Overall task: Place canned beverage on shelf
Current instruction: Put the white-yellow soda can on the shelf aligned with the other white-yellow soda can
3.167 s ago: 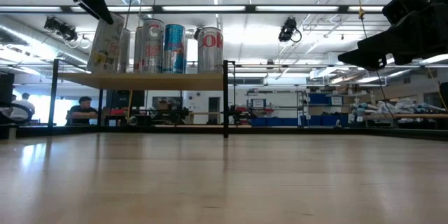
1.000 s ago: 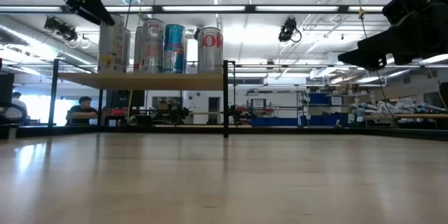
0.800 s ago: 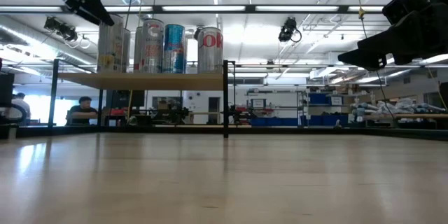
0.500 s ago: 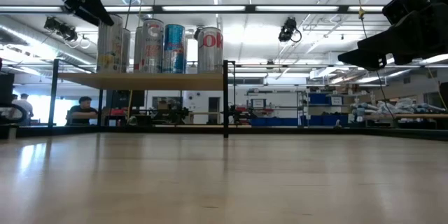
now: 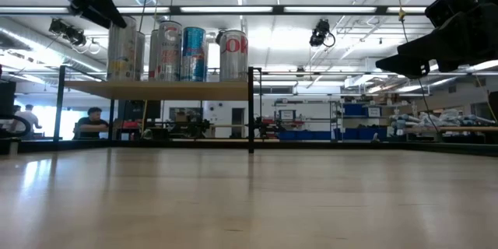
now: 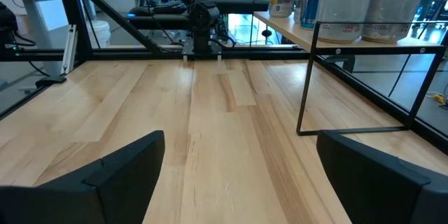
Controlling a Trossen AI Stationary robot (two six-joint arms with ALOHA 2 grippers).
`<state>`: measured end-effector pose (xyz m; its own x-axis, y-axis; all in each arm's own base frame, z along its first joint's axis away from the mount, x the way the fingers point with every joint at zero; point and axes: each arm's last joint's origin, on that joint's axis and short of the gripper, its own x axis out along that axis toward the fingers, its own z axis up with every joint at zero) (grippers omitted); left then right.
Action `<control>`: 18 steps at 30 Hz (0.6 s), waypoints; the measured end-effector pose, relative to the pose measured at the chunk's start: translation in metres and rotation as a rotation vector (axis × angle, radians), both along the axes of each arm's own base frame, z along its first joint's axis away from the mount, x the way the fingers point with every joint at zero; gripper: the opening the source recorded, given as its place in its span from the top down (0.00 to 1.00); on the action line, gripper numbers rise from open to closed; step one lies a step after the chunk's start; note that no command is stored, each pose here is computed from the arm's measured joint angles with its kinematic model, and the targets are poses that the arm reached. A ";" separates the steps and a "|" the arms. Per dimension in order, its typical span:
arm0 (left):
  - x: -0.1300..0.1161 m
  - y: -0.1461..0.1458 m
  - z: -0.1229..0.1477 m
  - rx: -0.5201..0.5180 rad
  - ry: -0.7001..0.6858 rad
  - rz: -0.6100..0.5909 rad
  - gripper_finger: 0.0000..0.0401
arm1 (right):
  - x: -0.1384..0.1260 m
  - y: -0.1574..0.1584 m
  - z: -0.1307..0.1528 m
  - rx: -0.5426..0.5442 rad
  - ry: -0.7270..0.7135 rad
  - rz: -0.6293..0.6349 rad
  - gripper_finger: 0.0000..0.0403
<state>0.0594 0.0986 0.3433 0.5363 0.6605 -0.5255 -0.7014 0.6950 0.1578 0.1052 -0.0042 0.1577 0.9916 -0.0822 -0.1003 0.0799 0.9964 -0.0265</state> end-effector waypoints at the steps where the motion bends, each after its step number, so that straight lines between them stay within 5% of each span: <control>1: 0.000 0.000 0.000 -0.004 -0.002 0.002 0.32 | 0.000 0.000 0.000 0.000 0.001 0.000 0.05; 12: 0.000 0.000 0.000 -0.015 -0.018 0.027 0.32 | 0.000 0.000 0.000 0.000 0.000 0.000 0.05; 18: -0.001 0.000 -0.001 -0.015 -0.008 0.042 0.20 | 0.000 0.000 0.000 0.000 0.000 0.000 0.05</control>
<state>0.0587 0.0990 0.3428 0.5129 0.6744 -0.5312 -0.7310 0.6675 0.1417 0.1053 -0.0042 0.1576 0.9915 -0.0822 -0.1006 0.0799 0.9964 -0.0266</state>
